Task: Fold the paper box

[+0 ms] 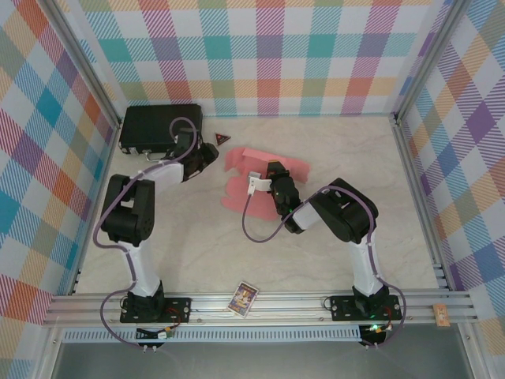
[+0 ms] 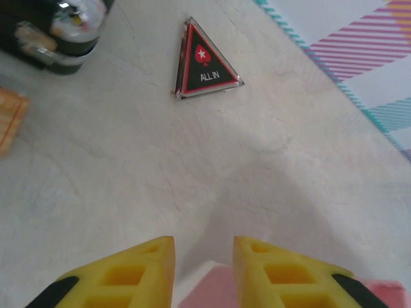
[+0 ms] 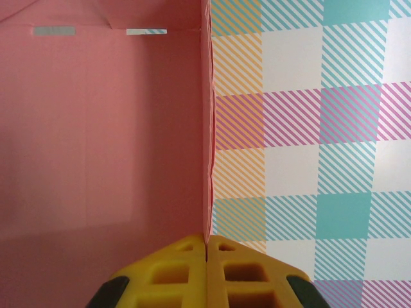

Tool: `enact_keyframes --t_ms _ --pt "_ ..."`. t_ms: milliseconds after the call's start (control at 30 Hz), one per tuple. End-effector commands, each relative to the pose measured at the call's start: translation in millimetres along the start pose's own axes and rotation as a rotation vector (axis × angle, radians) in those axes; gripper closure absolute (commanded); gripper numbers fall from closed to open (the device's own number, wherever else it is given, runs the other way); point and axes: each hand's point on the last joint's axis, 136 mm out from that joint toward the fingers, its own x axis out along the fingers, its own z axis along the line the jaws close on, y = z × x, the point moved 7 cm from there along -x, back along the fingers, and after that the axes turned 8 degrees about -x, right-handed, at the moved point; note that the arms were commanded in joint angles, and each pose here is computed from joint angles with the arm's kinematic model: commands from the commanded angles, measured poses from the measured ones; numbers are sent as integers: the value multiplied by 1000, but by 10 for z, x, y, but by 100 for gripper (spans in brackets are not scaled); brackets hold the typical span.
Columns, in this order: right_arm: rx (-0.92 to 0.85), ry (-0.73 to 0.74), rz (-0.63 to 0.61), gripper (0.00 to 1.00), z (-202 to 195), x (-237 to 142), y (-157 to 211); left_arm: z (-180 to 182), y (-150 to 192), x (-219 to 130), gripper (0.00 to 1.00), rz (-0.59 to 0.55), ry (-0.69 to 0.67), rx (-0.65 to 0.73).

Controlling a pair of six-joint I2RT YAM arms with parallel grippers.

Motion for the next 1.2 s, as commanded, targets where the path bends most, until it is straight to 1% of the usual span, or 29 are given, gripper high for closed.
enact_keyframes --t_ms 0,133,167,200,333,500,667,800,1033,1167 --pt "-29 -21 -18 100 8 -46 -19 11 -18 208 68 86 -31 50" --pt "-30 -15 -20 100 -20 -50 -17 -38 -40 400 67 134 -38 69" --pt "-29 -16 -20 100 -23 -51 -16 -47 -30 429 65 145 -39 74" --pt "-28 -17 -23 100 -28 -50 -20 -57 -24 465 64 164 -31 77" --pt "-24 -19 -24 100 -55 -35 -30 -165 70 521 62 241 16 120" --pt "-26 -24 -23 100 -63 -1 -34 -286 219 431 62 310 74 189" --pt "-28 -31 -17 100 -75 34 -31 -276 299 312 62 345 104 208" --pt "-31 -36 -10 100 -73 50 -35 -303 365 237 63 385 159 207" --pt "-35 -49 -6 100 -43 53 -29 -380 452 96 63 408 231 225" --pt "-33 -50 -3 100 -43 53 -26 -411 529 83 63 425 266 241"
